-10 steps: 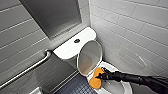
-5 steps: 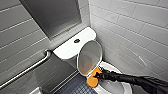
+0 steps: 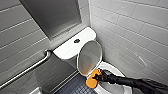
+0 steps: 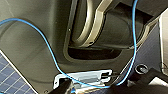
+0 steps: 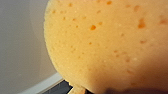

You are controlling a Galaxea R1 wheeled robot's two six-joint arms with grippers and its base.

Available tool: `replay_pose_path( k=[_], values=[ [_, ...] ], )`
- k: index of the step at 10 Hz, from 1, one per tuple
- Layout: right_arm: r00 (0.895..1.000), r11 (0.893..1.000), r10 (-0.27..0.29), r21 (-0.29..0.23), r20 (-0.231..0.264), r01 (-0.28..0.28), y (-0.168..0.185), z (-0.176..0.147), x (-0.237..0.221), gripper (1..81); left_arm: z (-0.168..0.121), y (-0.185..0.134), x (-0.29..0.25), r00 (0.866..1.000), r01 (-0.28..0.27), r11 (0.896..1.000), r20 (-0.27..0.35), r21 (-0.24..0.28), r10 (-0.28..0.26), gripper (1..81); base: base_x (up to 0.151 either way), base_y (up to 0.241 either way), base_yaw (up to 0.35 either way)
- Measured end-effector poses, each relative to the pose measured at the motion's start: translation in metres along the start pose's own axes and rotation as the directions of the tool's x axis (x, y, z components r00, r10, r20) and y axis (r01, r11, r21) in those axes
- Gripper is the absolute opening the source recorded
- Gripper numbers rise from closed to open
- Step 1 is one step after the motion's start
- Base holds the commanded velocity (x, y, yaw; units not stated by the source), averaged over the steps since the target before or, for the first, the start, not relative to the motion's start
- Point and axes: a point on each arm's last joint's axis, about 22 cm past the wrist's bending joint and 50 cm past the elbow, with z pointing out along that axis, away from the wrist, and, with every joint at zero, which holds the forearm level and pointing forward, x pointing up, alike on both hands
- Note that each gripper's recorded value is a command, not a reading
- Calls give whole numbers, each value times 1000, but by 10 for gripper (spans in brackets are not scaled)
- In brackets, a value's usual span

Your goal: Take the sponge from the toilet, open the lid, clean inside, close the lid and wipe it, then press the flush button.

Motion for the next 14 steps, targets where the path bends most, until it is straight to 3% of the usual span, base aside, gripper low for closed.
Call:
replay_pose_path(
  k=[2, 4, 14],
  values=[
    [999, 1000, -3, 15, 51, 2, 10, -7, -33, 10, 0, 0, 0, 1000, 0, 1000, 0, 0, 0, 811, 0, 0, 0],
    [990, 999, -4, -37, 144, 10, 34, -23, -79, 10, 1, 1, 0, 1000, 0, 1000, 0, -2, 0, 811, 0, 0, 0],
    [992, 988, 21, -152, 127, -2, 143, -149, -72, 10, 2, 5, 1, 1000, 0, 1000, -1, -7, 0, 811, 0, 0, 0]
  ],
)
